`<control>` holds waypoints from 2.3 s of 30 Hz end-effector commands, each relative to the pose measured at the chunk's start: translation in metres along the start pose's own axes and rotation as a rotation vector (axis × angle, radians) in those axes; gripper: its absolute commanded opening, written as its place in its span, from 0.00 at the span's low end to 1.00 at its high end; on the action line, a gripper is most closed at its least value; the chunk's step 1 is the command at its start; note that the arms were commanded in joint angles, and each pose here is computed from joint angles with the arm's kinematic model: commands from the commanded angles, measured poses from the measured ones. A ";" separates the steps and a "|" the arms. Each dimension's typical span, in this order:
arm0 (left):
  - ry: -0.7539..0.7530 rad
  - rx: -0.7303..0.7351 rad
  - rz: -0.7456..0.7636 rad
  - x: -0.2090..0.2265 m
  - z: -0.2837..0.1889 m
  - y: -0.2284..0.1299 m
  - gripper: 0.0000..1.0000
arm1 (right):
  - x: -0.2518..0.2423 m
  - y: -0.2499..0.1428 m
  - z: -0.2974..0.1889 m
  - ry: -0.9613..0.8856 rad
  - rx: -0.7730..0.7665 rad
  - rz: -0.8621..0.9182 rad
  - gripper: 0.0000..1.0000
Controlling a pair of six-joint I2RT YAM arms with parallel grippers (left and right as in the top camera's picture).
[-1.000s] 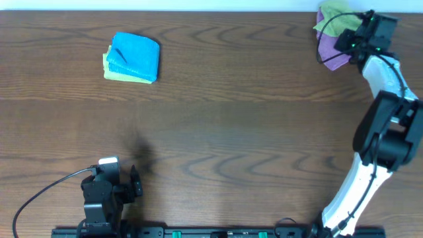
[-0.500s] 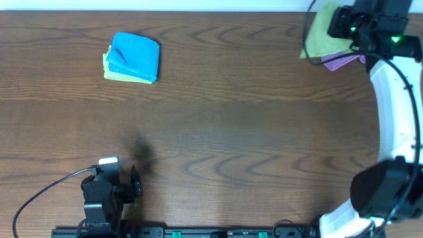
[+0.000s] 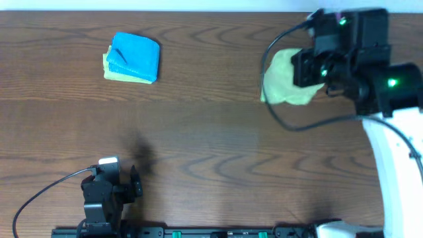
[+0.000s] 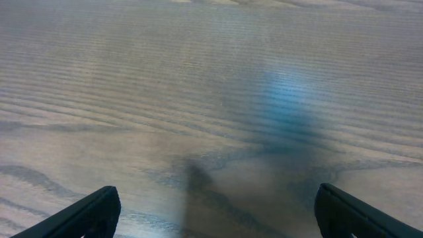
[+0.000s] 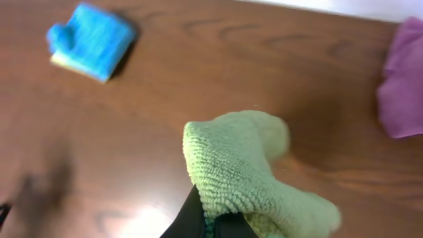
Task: Fold the cloth
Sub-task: 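Lift the green cloth with the right gripper and drag it to table center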
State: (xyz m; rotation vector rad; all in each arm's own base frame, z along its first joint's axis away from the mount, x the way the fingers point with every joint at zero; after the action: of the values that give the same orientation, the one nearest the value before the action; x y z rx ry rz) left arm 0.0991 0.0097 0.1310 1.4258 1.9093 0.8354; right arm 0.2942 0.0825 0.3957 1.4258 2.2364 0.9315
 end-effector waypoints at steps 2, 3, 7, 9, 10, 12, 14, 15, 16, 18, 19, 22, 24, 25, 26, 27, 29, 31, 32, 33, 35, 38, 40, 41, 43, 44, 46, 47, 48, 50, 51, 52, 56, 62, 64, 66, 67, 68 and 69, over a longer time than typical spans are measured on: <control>0.024 0.042 0.004 0.003 0.004 -0.010 0.95 | 0.030 0.002 0.004 0.074 0.015 -0.056 0.01; 0.024 0.042 0.004 0.003 0.004 -0.010 0.95 | 0.036 0.002 0.005 0.087 0.018 -0.060 0.01; 0.024 0.042 0.004 0.003 0.004 -0.010 0.95 | 0.057 -0.002 0.006 0.133 0.051 -0.058 0.01; 0.025 0.043 0.004 0.003 0.004 -0.010 0.95 | 0.068 -0.009 0.006 0.157 0.104 -0.074 0.02; 0.024 0.042 0.004 0.003 0.004 -0.010 0.95 | 0.072 -0.013 0.006 0.165 0.131 -0.083 0.01; 0.025 0.042 0.004 0.003 0.004 -0.010 0.95 | 0.078 -0.024 0.004 0.178 0.203 -0.094 0.02; 0.024 0.042 0.004 0.003 0.004 -0.010 0.95 | 0.082 -0.032 0.001 0.187 0.255 -0.100 0.02; 0.024 0.042 0.004 0.003 0.004 -0.010 0.95 | 0.084 -0.035 0.000 0.189 0.275 -0.104 0.02; 0.024 0.042 0.004 0.003 0.004 -0.010 0.95 | 0.084 -0.038 -0.003 0.181 0.290 -0.111 0.01; 0.024 0.042 0.004 0.003 0.004 -0.010 0.95 | 0.084 -0.042 -0.008 0.164 0.298 -0.123 0.02; 0.024 0.042 0.004 0.003 0.004 -0.010 0.95 | 0.084 -0.044 -0.011 0.164 0.294 -0.136 0.02; 0.024 0.043 0.004 0.003 0.004 -0.010 0.95 | 0.080 -0.056 -0.023 0.129 0.261 -0.151 0.02; 0.024 0.042 0.004 0.003 0.004 -0.009 0.95 | 0.078 -0.071 -0.026 0.125 0.254 -0.152 0.01; 0.024 0.042 0.004 0.003 0.004 -0.009 0.95 | 0.077 -0.084 -0.024 0.126 0.258 -0.148 0.02; 0.024 0.042 0.004 0.003 0.004 -0.009 0.95 | 0.077 -0.096 -0.023 0.139 0.260 -0.138 0.02; 0.024 0.043 0.004 0.003 0.004 -0.010 0.95 | 0.078 -0.107 -0.021 0.159 0.263 -0.133 0.02; 0.021 0.043 0.003 0.002 0.004 -0.010 0.95 | 0.078 -0.123 -0.016 0.186 0.258 -0.103 0.01; 0.021 0.042 0.003 0.002 0.004 -0.010 0.95 | 0.078 -0.132 -0.014 0.192 0.235 -0.071 0.01; 0.021 0.043 0.003 0.002 0.004 -0.010 0.95 | 0.078 -0.134 -0.013 0.192 0.223 -0.064 0.01; 0.021 0.042 0.003 0.002 0.004 -0.010 0.95 | 0.078 -0.134 -0.012 0.191 0.207 -0.067 0.01; 0.021 0.042 0.003 0.002 0.004 -0.010 0.95 | 0.076 -0.130 -0.007 0.168 0.179 -0.073 0.01; 0.021 0.042 0.003 0.002 0.004 -0.009 0.95 | 0.074 -0.116 0.009 0.116 0.133 -0.085 0.01; 0.020 0.041 0.002 0.002 0.004 -0.009 0.95 | 0.072 -0.104 0.027 0.088 0.111 -0.097 0.01; 0.019 0.041 0.002 0.002 0.004 -0.009 0.95 | 0.071 -0.099 0.037 0.075 0.105 -0.102 0.01; 0.001 0.045 0.002 0.001 0.004 -0.009 0.95 | 0.067 -0.084 0.071 0.027 0.085 -0.133 0.01; -0.009 0.046 0.001 0.000 0.004 -0.010 0.95 | 0.062 -0.076 0.090 -0.023 0.063 -0.145 0.01; -0.032 0.051 0.001 -0.002 0.004 -0.010 0.95 | 0.041 -0.053 0.141 -0.200 -0.027 -0.168 0.01; -0.043 0.054 0.001 -0.002 0.004 -0.010 0.95 | 0.022 -0.042 0.172 -0.329 -0.083 -0.149 0.04; -0.053 0.055 0.001 -0.003 0.004 -0.010 0.95 | 0.007 -0.036 0.191 -0.420 -0.115 -0.124 0.40; -0.054 0.056 0.001 -0.003 0.004 -0.010 0.95 | -0.023 -0.033 0.222 -0.607 -0.121 -0.079 0.99; -0.055 0.056 0.001 -0.003 0.004 -0.010 0.95 | -0.029 -0.033 0.229 -0.650 -0.100 -0.074 0.99; -0.056 0.056 0.001 -0.003 0.004 -0.010 0.95 | -0.033 -0.033 0.232 -0.671 -0.074 -0.073 0.99; -0.058 0.049 0.000 -0.004 0.004 -0.009 0.95 | -0.026 -0.028 0.221 -0.659 -0.037 -0.076 0.99; -0.220 0.024 -0.003 -0.016 0.003 -0.003 0.95 | 0.007 -0.019 0.166 -0.413 -0.077 0.038 0.99; -0.303 0.016 -0.001 -0.022 0.001 -0.001 0.95 | 0.011 -0.027 0.148 -0.312 -0.044 0.154 0.99; -0.363 -0.010 0.002 -0.027 -0.001 0.004 0.95 | 0.009 -0.039 0.136 -0.264 0.015 0.366 0.99; -0.424 -0.041 -0.011 -0.032 -0.003 0.010 0.95 | 0.004 -0.046 0.133 -0.247 0.050 0.508 0.99; -0.472 -0.069 -0.033 -0.035 -0.005 0.015 0.95 | 0.002 -0.051 0.132 -0.226 0.072 0.587 0.99; -0.513 -0.099 -0.063 -0.038 -0.007 0.022 0.95 | -0.001 -0.055 0.134 -0.196 0.086 0.630 0.99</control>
State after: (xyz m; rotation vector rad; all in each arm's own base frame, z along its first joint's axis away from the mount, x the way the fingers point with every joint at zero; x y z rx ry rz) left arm 0.1134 -0.0128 0.1456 1.4024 1.6066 0.6080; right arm 0.3370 0.1180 0.2696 1.8219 1.8719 0.6690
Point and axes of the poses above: each gripper's point midway between its finger pads, its own z axis out along the fingers, its own x axis along the line the jaws close on, y = z × x, the point moved 10 cm from there along -z, back along the fingers, and after that the axes turned 10 degrees about -z, right-handed, at the moved point
